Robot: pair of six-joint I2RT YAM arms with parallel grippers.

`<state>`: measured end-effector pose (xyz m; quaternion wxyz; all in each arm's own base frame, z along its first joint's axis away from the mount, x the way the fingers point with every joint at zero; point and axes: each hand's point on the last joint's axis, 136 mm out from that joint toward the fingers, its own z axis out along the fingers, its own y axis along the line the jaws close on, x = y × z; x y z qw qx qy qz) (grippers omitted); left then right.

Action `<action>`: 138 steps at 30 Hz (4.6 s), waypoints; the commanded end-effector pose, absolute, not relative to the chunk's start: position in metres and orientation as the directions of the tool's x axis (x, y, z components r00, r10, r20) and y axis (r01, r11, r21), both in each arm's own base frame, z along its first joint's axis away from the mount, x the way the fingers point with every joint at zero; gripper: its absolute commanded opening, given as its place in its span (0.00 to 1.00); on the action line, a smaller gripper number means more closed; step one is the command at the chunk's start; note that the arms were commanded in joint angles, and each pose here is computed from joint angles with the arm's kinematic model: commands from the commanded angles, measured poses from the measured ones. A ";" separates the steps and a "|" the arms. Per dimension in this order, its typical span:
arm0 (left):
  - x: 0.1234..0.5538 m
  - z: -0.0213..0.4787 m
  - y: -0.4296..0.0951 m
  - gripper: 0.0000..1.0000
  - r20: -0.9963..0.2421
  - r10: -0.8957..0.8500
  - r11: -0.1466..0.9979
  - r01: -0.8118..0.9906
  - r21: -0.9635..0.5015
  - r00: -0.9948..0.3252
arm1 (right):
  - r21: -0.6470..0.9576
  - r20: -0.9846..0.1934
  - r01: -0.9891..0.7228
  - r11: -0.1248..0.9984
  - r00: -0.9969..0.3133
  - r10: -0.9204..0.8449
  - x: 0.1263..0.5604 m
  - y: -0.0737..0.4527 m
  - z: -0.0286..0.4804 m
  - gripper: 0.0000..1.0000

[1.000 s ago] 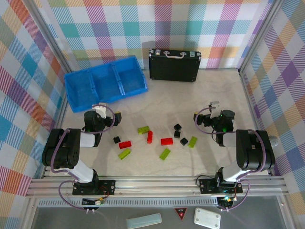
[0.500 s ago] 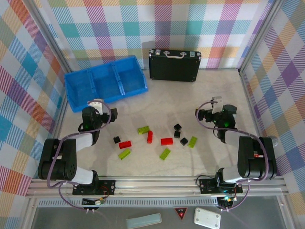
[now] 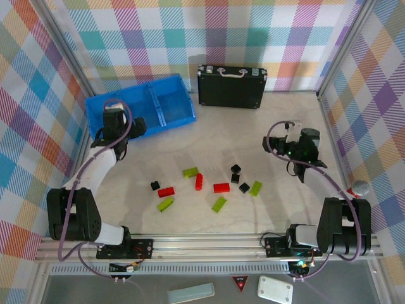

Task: Sort the legos into containers by color
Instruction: Move the container to the top-center of the table.

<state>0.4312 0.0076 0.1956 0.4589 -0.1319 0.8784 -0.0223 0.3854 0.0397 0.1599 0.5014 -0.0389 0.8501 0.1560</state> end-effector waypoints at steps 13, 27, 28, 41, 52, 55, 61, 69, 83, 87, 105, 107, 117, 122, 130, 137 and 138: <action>0.476 0.149 0.052 0.85 -0.593 -0.351 0.920 -0.383 -0.076 -0.725 | 0.229 -0.871 -0.250 0.941 -0.484 0.083 0.367 0.046 0.204 0.97; 0.529 0.109 0.075 0.51 -0.556 -0.299 0.938 -0.346 -0.022 -0.775 | 0.185 -0.873 -0.234 0.954 -0.485 0.050 0.357 0.040 0.211 0.97; 0.529 0.108 0.075 0.49 -0.557 -0.297 0.938 -0.345 -0.021 -0.775 | 0.181 -0.875 -0.233 0.955 -0.483 0.048 0.357 0.040 0.212 0.97; 0.523 0.117 0.063 0.25 -0.567 -0.275 0.954 -0.294 -0.060 -0.777 | 0.169 -0.880 -0.235 0.957 -0.473 0.039 0.355 0.039 0.213 0.97; 0.502 0.125 0.049 0.11 -0.572 -0.247 0.965 -0.253 -0.071 -0.782 | 0.162 -0.886 -0.239 0.957 -0.462 0.035 0.353 0.039 0.215 0.96; 0.496 0.129 0.039 0.08 -0.576 -0.238 0.968 -0.238 -0.076 -0.782 | 0.164 -0.887 -0.238 0.957 -0.460 0.037 0.353 0.039 0.215 0.96; 0.477 0.130 0.015 0.05 -0.584 -0.226 0.973 -0.210 -0.097 -0.779 | 0.168 -0.888 -0.240 0.956 -0.457 0.042 0.354 0.040 0.214 0.96; 0.453 0.134 -0.016 0.02 -0.596 -0.179 0.984 -0.128 -0.127 -0.783 | 0.177 -0.889 -0.251 0.952 -0.456 0.045 0.355 0.042 0.215 0.95; 0.450 0.154 -0.109 0.02 -0.626 -0.115 0.985 -0.009 -0.170 -0.771 | 0.183 -0.889 -0.253 0.950 -0.455 0.050 0.354 0.043 0.217 0.94; 0.452 0.147 -0.143 0.02 -0.619 -0.142 0.978 -0.013 -0.209 -0.773 | 0.183 -0.888 -0.250 0.951 -0.457 0.051 0.355 0.043 0.217 0.94; 0.456 0.134 -0.251 0.00 -0.640 -0.154 0.970 0.009 -0.244 -0.753 | 0.199 -0.884 -0.259 0.945 -0.463 0.059 0.355 0.045 0.213 0.94; 0.456 0.133 -0.259 0.01 -0.639 -0.161 0.968 0.005 -0.250 -0.752 | 0.199 -0.885 -0.259 0.945 -0.462 0.059 0.356 0.045 0.213 0.94; 0.462 0.121 -0.289 0.10 -0.608 -0.218 0.946 -0.012 -0.323 -0.763 | 0.205 -0.883 -0.265 0.942 -0.464 0.062 0.356 0.046 0.214 0.94; 0.464 0.124 -0.293 0.11 -0.613 -0.212 0.947 -0.004 -0.322 -0.761 | 0.208 -0.882 -0.263 0.942 -0.467 0.064 0.356 0.046 0.213 0.94; 0.469 0.125 -0.289 0.12 -0.633 -0.111 0.974 0.041 -0.221 -0.766 | 0.212 -0.884 -0.275 0.938 -0.463 0.064 0.354 0.049 0.215 0.94; 0.466 0.129 -0.281 0.20 -0.647 -0.081 0.983 0.046 -0.177 -0.758 | 0.218 -0.884 -0.280 0.935 -0.464 0.067 0.354 0.050 0.216 0.94; 0.465 0.130 -0.280 0.24 -0.649 -0.079 0.983 0.049 -0.176 -0.756 | 0.221 -0.883 -0.281 0.934 -0.464 0.069 0.353 0.050 0.216 0.94</action>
